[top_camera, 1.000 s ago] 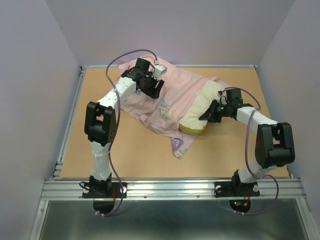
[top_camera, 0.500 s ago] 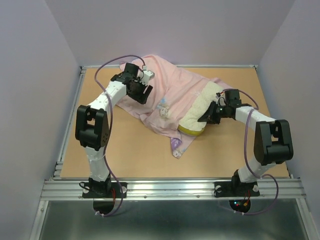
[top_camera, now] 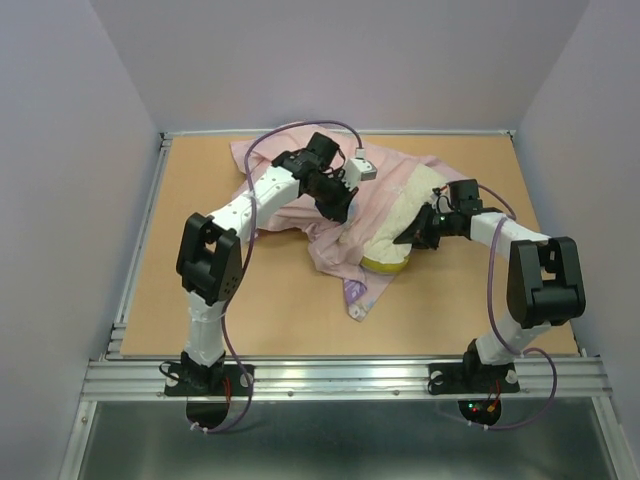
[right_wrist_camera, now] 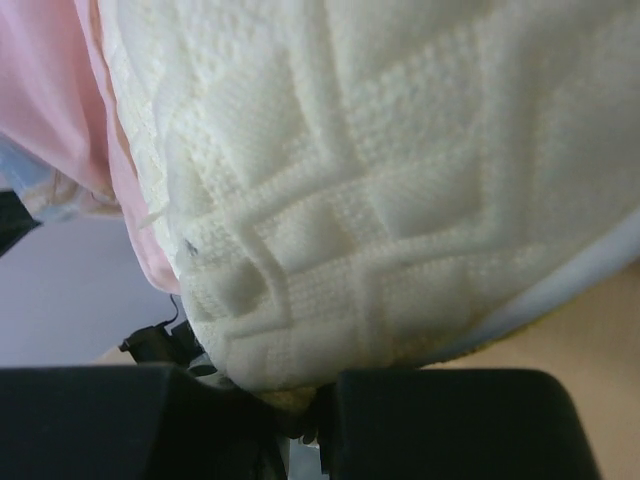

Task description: Put the pillow into the pillowcase

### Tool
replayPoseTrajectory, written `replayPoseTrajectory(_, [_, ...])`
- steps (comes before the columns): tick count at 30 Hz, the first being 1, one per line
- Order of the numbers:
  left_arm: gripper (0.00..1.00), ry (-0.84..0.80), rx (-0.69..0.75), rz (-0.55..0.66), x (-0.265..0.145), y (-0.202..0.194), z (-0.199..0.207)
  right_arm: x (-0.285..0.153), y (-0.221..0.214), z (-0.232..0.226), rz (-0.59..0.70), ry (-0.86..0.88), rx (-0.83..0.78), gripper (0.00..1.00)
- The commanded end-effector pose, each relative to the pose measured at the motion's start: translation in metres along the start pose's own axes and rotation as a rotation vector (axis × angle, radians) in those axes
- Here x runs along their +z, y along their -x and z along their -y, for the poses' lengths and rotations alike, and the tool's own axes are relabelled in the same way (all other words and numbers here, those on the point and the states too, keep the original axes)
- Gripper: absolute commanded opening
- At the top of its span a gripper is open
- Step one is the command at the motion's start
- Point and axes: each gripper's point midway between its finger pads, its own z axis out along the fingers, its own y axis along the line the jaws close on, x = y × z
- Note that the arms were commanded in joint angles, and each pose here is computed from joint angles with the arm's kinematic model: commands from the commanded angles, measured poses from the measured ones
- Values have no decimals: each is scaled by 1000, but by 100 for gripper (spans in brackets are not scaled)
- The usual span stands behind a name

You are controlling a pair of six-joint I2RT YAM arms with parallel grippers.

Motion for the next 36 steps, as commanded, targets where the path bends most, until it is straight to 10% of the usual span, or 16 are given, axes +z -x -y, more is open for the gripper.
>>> replayPoseTrajectory(1, [0,-202,50,96,-34,23,57,-2,0,-23,2,92,-13,1])
replayPoseTrajectory(7, [41,-37,-70,46,-37,-31,-12,-3,-8,-18,-4,87,-37,0])
replayPoseTrajectory(13, [80,250,-58,269,-114,34,-58,-7,-32,1,-53,68,-143,2])
replayPoseTrajectory(16, [91,399,-52,419,-139,86,-90,-17,-21,-1,-19,12,-238,52])
replayPoseTrajectory(19, [91,463,-88,471,-129,112,-122,-35,-4,-13,62,-39,-329,87])
replayPoseTrajectory(28, [91,563,-106,585,-71,173,-182,-81,71,-6,328,-265,-333,96])
replayPoseTrajectory(36, [70,498,-147,356,14,100,-183,-40,107,22,269,-234,-224,96])
